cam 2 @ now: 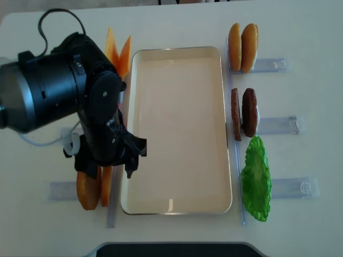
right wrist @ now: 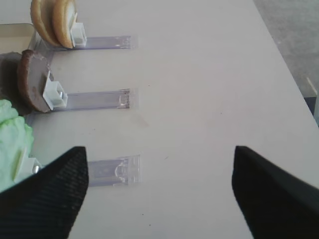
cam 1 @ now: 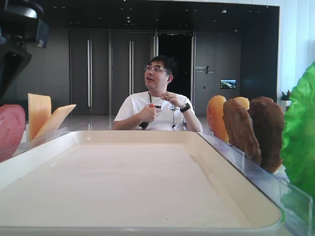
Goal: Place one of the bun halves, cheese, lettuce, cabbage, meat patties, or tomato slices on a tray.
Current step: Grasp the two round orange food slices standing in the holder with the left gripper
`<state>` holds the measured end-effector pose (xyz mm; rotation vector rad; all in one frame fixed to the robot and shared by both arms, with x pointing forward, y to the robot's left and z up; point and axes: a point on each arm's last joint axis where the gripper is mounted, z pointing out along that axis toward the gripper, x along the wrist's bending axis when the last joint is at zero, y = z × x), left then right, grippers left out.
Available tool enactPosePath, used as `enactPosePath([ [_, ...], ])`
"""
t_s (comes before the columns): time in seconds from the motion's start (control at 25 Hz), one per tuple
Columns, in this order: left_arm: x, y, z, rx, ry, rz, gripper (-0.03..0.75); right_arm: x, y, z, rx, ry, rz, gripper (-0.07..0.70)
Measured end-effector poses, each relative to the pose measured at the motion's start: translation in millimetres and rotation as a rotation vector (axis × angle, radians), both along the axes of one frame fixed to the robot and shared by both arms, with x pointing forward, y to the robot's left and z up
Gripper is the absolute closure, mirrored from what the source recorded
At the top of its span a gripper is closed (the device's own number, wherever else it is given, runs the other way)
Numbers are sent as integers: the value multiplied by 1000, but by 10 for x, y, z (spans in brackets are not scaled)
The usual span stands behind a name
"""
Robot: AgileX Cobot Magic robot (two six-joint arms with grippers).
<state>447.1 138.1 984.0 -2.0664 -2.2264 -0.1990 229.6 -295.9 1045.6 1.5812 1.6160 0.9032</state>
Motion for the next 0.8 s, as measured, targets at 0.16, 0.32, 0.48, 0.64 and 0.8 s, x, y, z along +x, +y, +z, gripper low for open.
enactPosePath([
  [0.16,9,-8,-34,8,9,-1,116,0,0,0,0,0,0,43],
  [0.32,3,6,-31,23,16,-3,137,0,0,0,0,0,0,43],
  [0.48,-2,23,-28,42,22,-7,200,0,0,0,0,0,0,43],
  [0.64,-2,31,-26,52,23,-10,288,0,0,0,0,0,0,43],
  [0.8,3,36,-25,57,18,-14,368,0,0,0,0,0,0,43],
])
